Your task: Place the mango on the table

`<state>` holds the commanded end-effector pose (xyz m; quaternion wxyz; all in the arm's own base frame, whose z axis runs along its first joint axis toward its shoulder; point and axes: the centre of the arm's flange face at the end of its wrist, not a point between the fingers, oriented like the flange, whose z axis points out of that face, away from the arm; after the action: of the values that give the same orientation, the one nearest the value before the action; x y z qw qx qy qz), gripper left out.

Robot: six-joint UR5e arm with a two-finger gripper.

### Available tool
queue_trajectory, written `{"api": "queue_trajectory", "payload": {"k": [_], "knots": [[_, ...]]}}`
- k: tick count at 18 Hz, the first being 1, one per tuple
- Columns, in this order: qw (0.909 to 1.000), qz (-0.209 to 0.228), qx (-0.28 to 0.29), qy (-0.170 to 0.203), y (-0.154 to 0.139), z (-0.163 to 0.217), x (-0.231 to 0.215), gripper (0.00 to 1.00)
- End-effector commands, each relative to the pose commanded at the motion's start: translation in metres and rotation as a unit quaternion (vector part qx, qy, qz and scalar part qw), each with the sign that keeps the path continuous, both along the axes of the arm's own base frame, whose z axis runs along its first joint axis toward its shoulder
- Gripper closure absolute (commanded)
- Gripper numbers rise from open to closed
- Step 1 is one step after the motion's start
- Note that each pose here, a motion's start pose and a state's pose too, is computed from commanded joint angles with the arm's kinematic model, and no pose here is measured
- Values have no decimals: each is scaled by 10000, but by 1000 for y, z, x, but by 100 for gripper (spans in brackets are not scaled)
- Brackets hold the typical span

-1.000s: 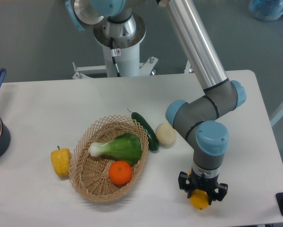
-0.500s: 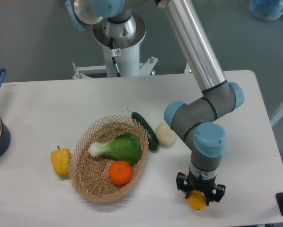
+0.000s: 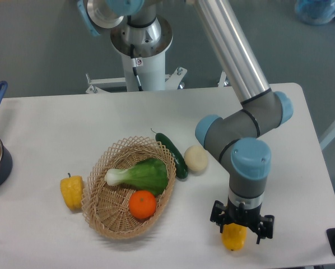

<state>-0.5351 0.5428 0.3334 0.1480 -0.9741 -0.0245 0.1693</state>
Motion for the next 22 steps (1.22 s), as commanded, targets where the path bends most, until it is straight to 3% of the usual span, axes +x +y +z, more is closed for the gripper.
{"api": "queue_trajectory", "payload": {"k": [2,4,7,9,12,18,22], "knots": [[9972,-421,-228,576,9,58,29,0],[9961,-597,-326,556,-1,93,45,0],[9908,-1013,-722,537,-31,107,37,0],[9830,-1423,-973,632,-60,133,30,0],[9649,-2094,-1507,484,-96,144,21,0],[9563,-2232,-1852,360,-160,162,-3,0],[9579,-2291,-1692,352,-172,166,-7,0]]}}
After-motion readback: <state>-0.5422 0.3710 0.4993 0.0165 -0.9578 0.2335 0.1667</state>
